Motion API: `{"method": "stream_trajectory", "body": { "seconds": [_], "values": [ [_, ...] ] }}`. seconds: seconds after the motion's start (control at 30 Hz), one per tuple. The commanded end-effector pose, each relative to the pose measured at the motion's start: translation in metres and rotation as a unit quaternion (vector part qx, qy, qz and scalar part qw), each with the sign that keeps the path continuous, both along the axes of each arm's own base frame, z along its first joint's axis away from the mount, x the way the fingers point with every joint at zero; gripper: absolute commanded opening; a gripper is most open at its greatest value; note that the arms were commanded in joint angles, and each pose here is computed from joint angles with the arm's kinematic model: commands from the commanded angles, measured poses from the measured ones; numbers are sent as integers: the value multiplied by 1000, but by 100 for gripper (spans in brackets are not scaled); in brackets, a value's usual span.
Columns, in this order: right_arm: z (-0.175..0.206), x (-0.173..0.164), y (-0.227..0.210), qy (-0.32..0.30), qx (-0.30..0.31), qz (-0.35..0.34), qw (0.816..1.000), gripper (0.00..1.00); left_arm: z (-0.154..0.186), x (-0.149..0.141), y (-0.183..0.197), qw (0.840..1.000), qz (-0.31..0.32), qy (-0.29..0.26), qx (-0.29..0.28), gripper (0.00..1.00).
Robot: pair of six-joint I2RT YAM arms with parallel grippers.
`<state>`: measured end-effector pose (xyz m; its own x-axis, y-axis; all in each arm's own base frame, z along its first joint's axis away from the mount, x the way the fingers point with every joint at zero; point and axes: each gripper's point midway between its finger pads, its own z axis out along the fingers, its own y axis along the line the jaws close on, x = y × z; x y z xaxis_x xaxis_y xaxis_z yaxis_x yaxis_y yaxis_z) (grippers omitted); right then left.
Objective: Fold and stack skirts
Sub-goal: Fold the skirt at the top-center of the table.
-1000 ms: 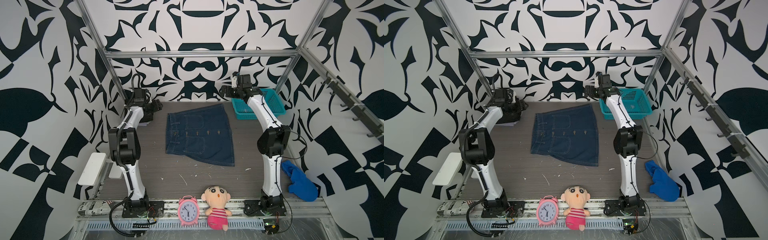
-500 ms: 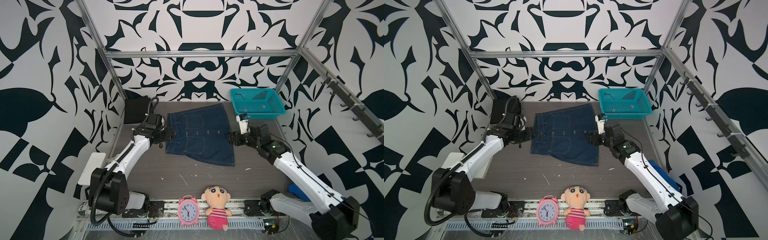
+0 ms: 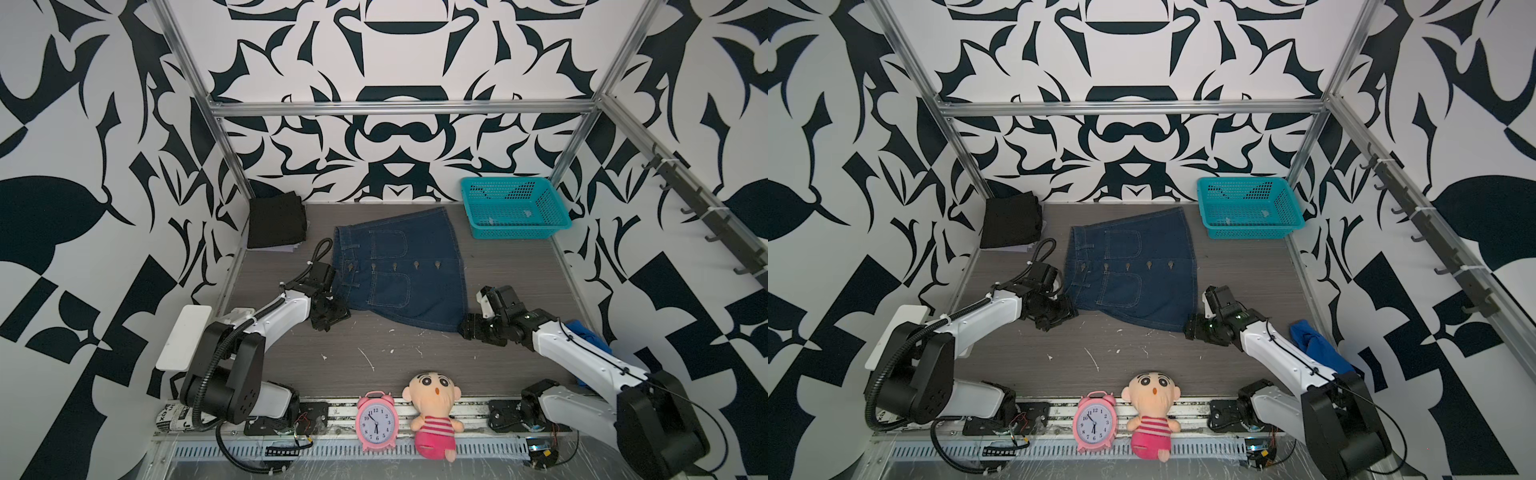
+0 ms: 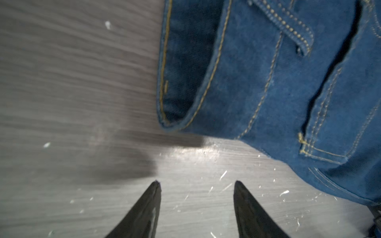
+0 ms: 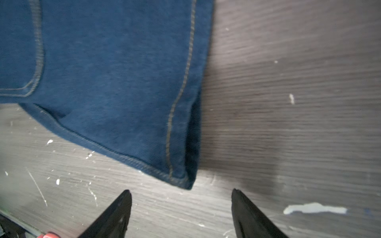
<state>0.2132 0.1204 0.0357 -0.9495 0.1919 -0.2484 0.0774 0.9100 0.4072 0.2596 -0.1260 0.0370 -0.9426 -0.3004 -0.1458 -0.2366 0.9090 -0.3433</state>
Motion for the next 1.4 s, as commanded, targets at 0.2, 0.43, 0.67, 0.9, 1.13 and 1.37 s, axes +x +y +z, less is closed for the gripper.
{"method": "stream_trajectory", "body": {
  "seconds": [0.2,0.43,0.67,0.9,1.13,1.37],
  "values": [
    [0,21,27,-19,70,25,997,77,17,32,-3,998,-12,-62,8,67],
    [-3,26,29,-28,76,21,996,65,3,33,1,998,-11,-65,18,58],
    [-9,26,28,-25,74,18,997,27,-9,42,4,997,-12,-70,35,31],
    [13,31,22,-49,60,14,997,0,2,42,12,995,-16,-73,60,0],
    [59,37,21,-86,64,24,994,0,45,41,26,990,-16,-107,89,0],
    [73,34,9,-100,50,29,993,0,58,33,31,988,-31,-113,103,0]
  ]
}}
